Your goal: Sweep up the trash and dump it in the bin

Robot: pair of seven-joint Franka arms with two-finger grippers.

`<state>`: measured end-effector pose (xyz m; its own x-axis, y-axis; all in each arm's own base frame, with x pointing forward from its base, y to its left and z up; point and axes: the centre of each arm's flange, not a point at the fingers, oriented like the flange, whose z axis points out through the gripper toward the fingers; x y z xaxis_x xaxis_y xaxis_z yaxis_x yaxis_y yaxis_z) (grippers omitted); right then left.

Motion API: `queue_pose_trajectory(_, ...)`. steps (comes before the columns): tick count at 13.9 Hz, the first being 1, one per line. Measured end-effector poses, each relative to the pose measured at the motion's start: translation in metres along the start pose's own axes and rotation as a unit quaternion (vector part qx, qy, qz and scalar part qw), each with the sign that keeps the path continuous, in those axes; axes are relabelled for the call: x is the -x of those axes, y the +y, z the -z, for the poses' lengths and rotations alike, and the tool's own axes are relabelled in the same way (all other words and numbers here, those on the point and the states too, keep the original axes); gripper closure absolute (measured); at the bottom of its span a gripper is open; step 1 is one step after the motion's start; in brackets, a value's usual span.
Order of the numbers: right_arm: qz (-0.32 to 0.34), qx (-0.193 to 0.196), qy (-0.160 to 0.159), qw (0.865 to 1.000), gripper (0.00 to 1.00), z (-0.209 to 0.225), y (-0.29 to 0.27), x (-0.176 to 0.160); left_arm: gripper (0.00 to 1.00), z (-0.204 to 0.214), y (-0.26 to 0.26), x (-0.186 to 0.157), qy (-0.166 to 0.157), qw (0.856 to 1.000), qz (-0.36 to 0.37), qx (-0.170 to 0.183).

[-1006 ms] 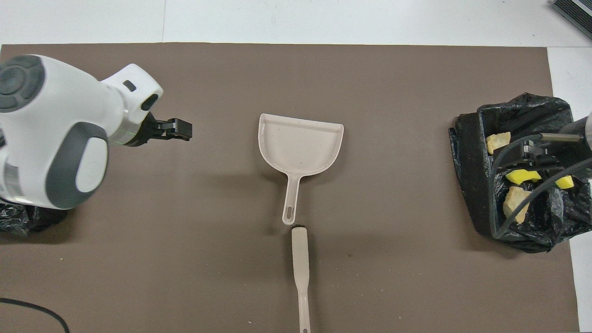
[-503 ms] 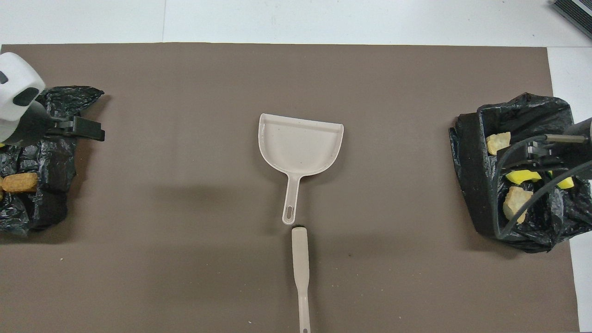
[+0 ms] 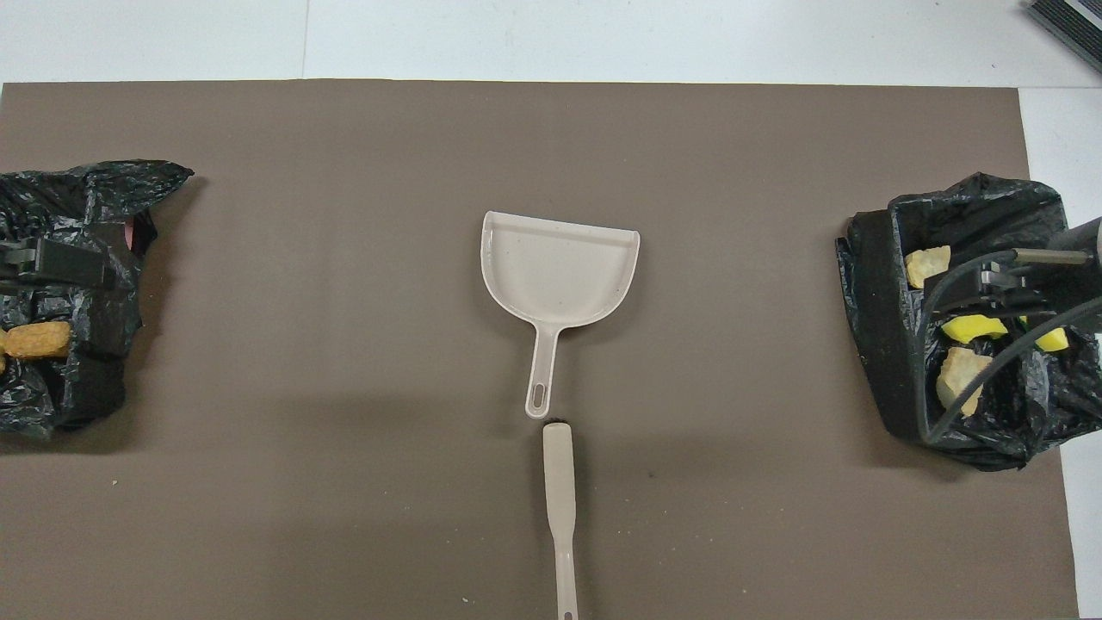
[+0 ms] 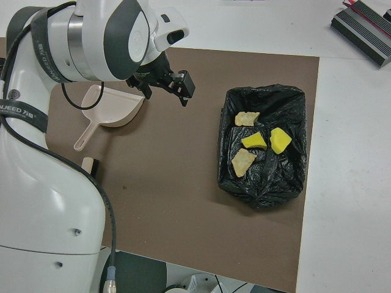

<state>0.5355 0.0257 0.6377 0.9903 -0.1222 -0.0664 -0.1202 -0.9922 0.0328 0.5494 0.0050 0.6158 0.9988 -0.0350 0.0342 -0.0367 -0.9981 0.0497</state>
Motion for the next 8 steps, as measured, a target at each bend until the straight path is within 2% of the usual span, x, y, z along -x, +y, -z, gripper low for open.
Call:
queue_pose_trajectory(3,0.002,0.0,0.0,1.0,0.0,0.0,-0.002,0.0,0.0,0.017,0.0,0.014,-0.002,1.0,-0.002,-0.014)
queue_pose_trajectory(8,0.004,0.0,0.0,1.0,0.0,0.0,-0.005,0.001,0.0,0.018,0.001,0.016,-0.003,1.0,-0.003,-0.015)
